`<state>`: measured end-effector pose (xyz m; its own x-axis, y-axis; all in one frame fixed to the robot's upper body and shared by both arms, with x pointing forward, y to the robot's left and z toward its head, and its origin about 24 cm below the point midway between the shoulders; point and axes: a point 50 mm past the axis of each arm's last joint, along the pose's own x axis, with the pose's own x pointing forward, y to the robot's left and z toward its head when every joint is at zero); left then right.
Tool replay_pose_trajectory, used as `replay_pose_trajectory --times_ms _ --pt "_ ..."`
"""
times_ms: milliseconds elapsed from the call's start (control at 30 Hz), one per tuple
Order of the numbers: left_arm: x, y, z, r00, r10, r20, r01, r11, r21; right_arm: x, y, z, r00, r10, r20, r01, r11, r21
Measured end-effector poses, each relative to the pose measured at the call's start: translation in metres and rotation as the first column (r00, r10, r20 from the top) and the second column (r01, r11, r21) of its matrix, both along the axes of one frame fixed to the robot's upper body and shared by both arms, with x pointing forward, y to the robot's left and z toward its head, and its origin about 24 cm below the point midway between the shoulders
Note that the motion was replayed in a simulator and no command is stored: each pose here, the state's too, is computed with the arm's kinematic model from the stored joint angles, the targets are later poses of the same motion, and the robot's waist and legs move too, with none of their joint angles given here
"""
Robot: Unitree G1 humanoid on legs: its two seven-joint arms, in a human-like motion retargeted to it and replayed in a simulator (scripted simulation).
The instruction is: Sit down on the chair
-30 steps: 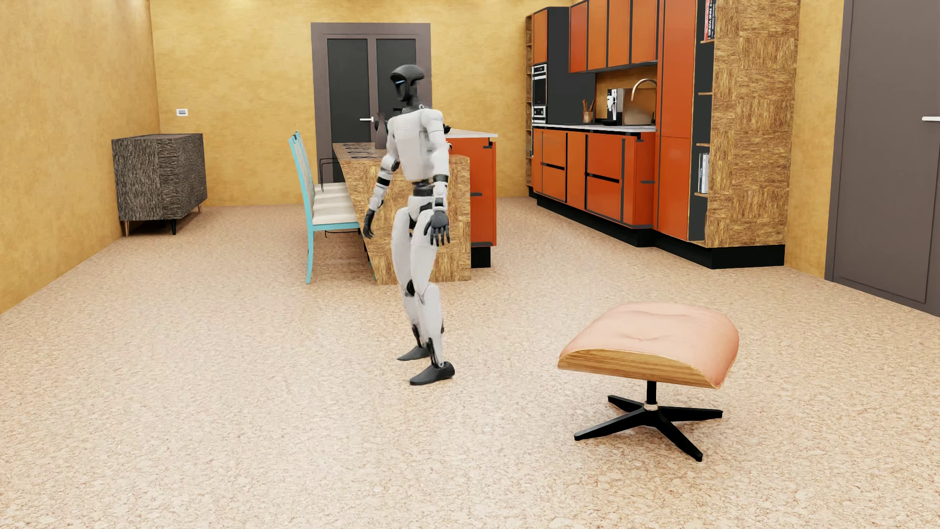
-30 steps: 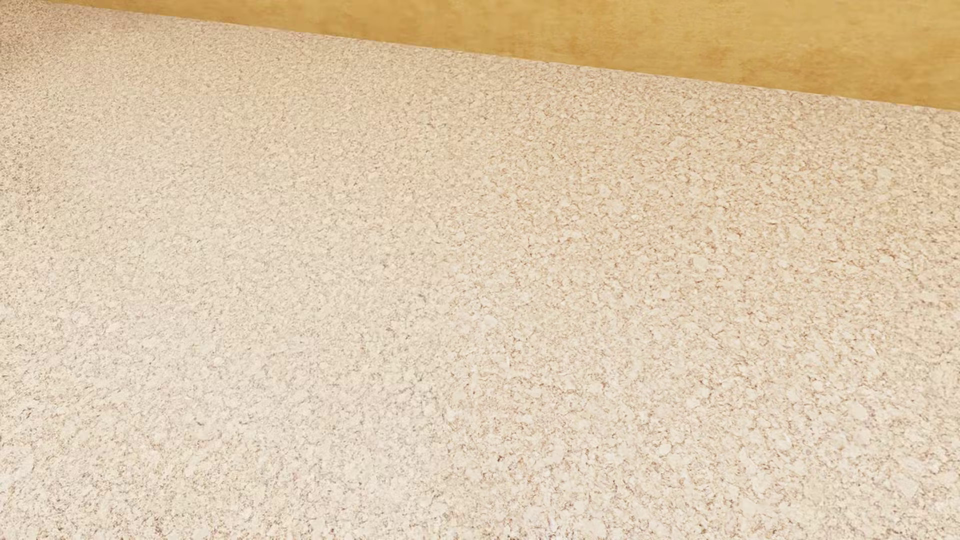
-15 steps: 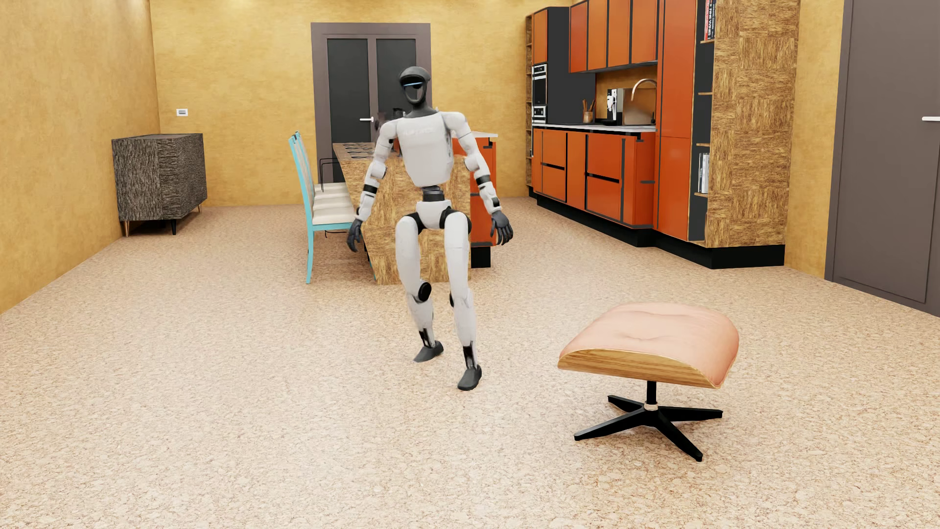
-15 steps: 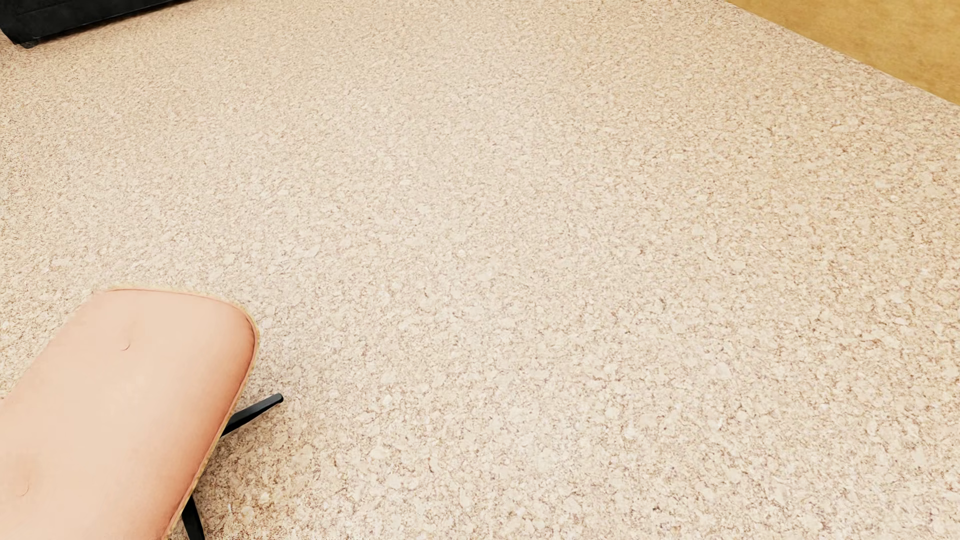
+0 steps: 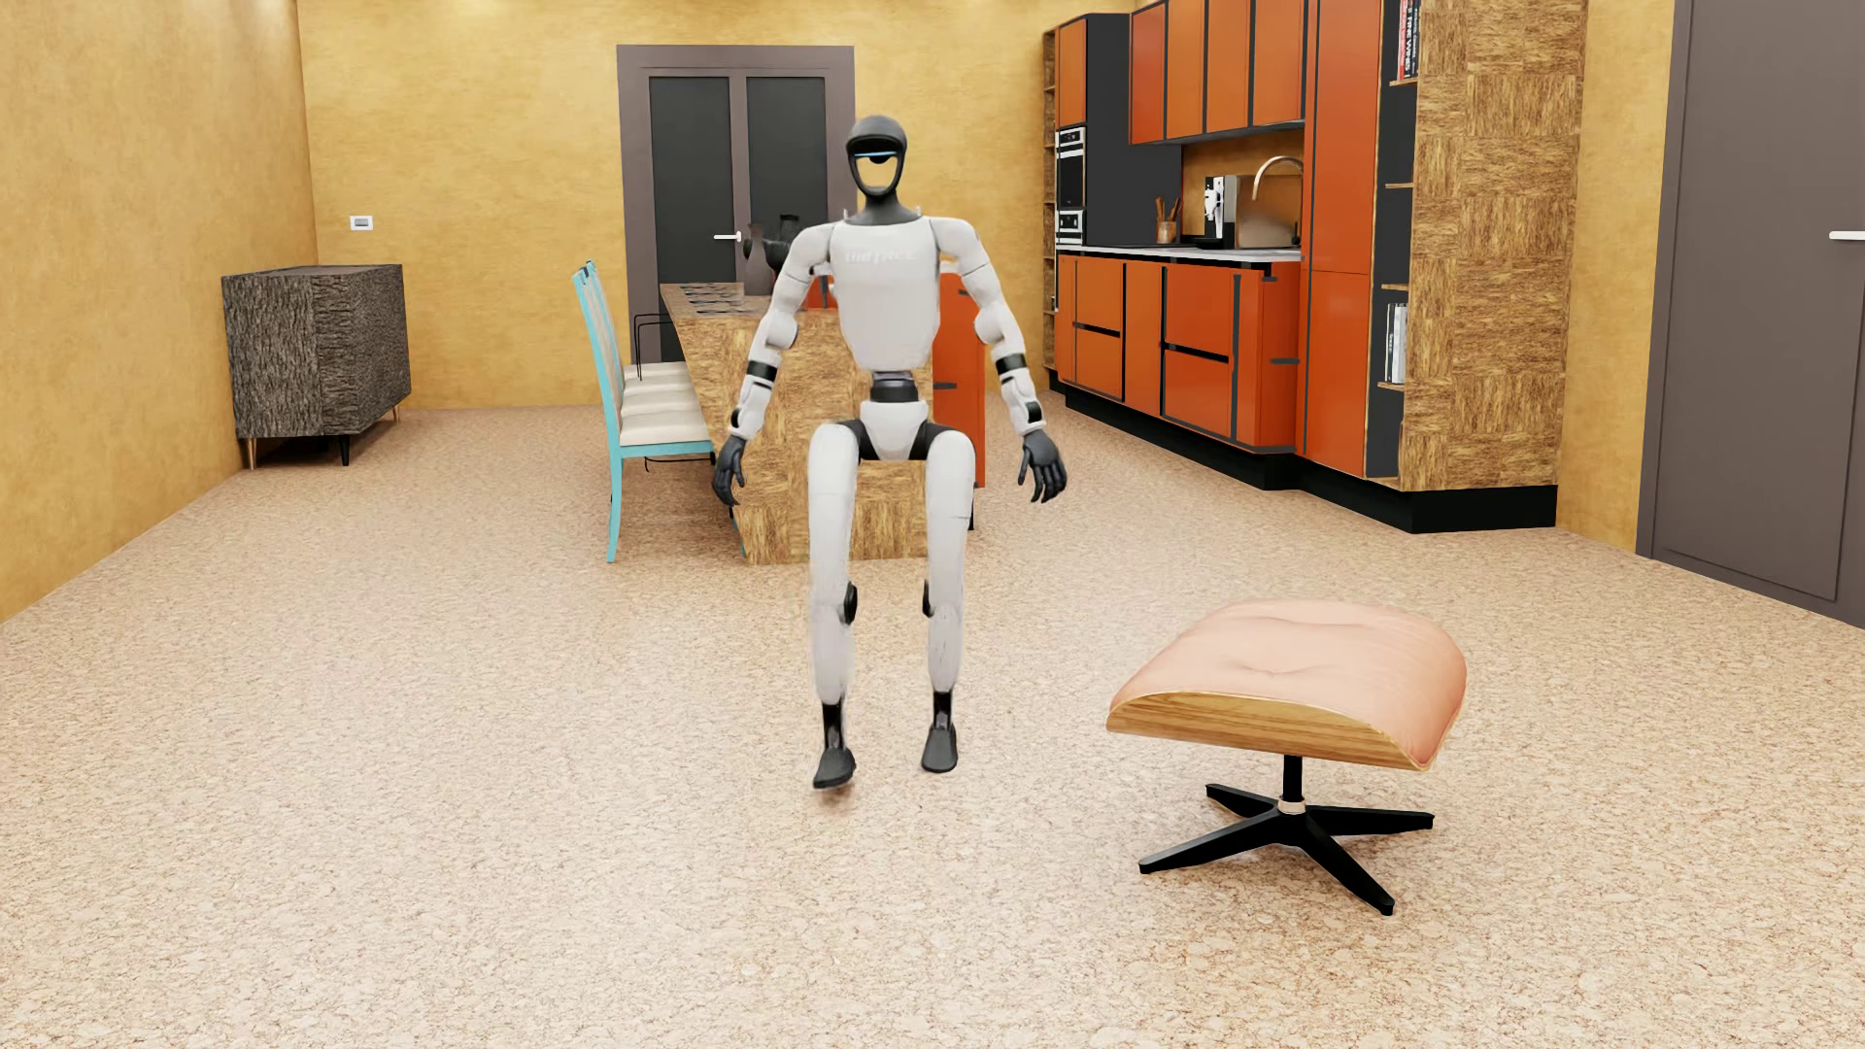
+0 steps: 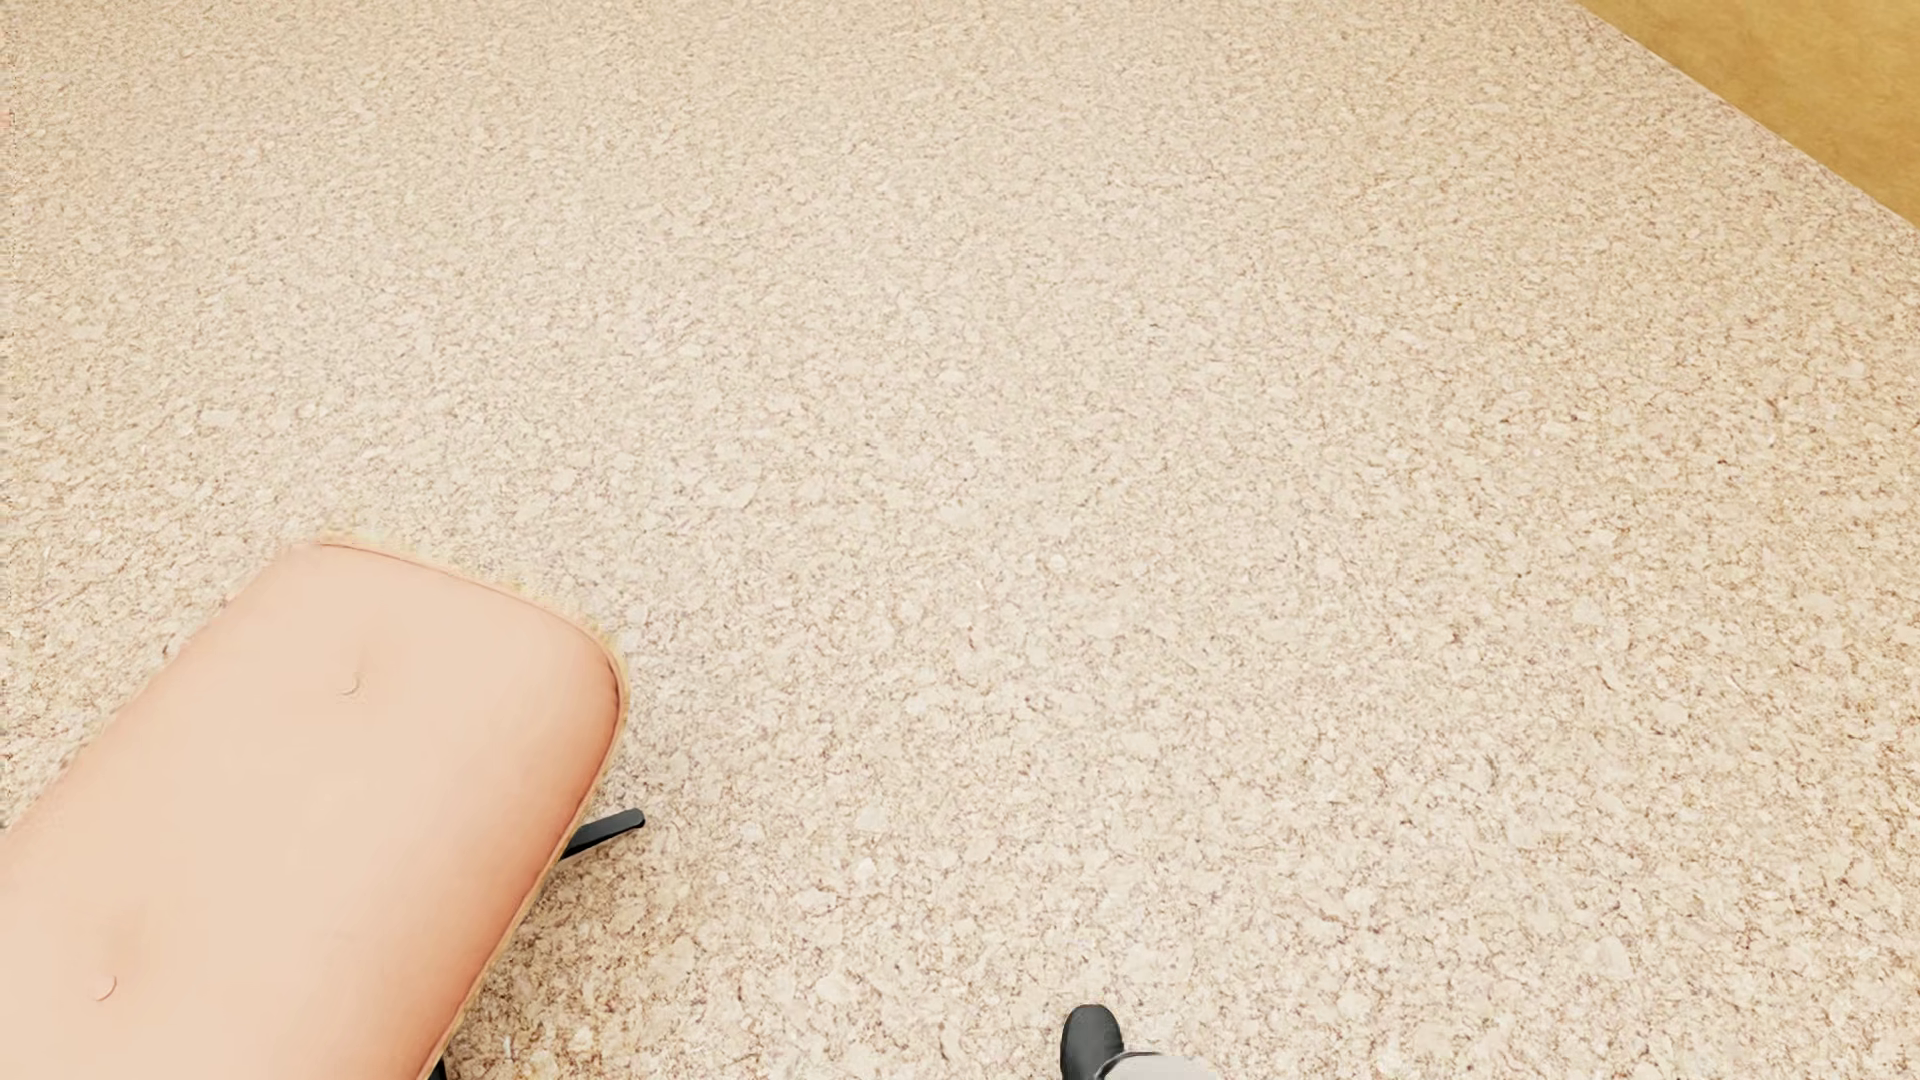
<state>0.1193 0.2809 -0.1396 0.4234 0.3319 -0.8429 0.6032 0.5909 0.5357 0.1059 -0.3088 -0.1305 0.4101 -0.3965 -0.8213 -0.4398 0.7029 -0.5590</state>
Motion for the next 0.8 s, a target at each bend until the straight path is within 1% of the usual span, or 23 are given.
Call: replay_pose_trajectory --times_ms 100,167,233,267,300,367,433,500,567,600,633,700,800 --pt "0.002 -0.006 -0.001 0.999 -0.036 0.009 0.036 0.999 -0.018 -0.008 -0.008 0.001 0.999 -0.035 -0.018 0.035 0.999 -0.016" --pt "-0.009 -0.004 -0.003 0.999 -0.028 -0.017 0.028 0.999 -0.019 -0.019 -0.014 0.002 0.997 -0.066 -0.040 0.066 0.998 -0.015" --pt "-0.023 -0.001 -0.006 0.999 0.018 -0.041 -0.019 1.000 -0.010 -0.024 -0.013 0.000 0.996 -0.068 -0.051 0.066 0.997 -0.027" --pt "-0.029 0.001 -0.007 0.997 0.018 -0.076 -0.020 1.000 -0.018 -0.028 -0.012 -0.001 0.996 -0.060 -0.067 0.059 0.998 -0.018" --pt "-0.025 0.002 -0.006 0.997 0.015 -0.079 -0.017 1.000 -0.021 -0.023 -0.012 0.000 0.997 -0.043 -0.058 0.043 0.999 -0.012" --pt "-0.023 0.003 -0.005 0.998 0.005 -0.062 -0.004 1.000 0.005 -0.013 -0.010 0.001 0.999 -0.005 -0.036 0.003 0.999 -0.039" --pt "-0.024 0.003 -0.005 0.998 0.020 -0.063 -0.020 1.000 0.001 -0.001 -0.005 0.004 1.000 0.006 0.025 -0.006 1.000 -0.026" --pt "-0.023 0.003 -0.005 0.998 0.014 -0.056 -0.013 1.000 0.010 0.010 0.000 0.005 0.997 0.046 0.062 -0.045 0.999 -0.021" --pt "-0.031 0.007 -0.005 0.998 0.066 -0.022 -0.066 0.997 0.028 0.011 0.010 0.002 0.994 0.082 0.076 -0.082 0.997 -0.008" --pt "-0.035 0.011 -0.004 0.995 0.097 -0.038 -0.095 0.995 0.043 0.012 0.013 0.001 0.994 0.089 0.064 -0.088 0.996 -0.017" --pt "-0.038 0.014 -0.004 0.994 0.101 -0.051 -0.098 0.993 0.063 0.013 0.016 0.000 0.993 0.097 0.069 -0.095 0.995 -0.026" --pt "-0.042 0.017 -0.003 0.992 0.121 -0.038 -0.119 0.991 0.069 0.013 0.019 -0.001 0.992 0.100 0.070 -0.099 0.995 -0.017" --pt "-0.033 0.017 0.000 0.991 0.130 0.032 -0.132 0.989 0.074 0.028 0.019 0.006 0.986 0.093 0.136 -0.089 0.996 -0.031"
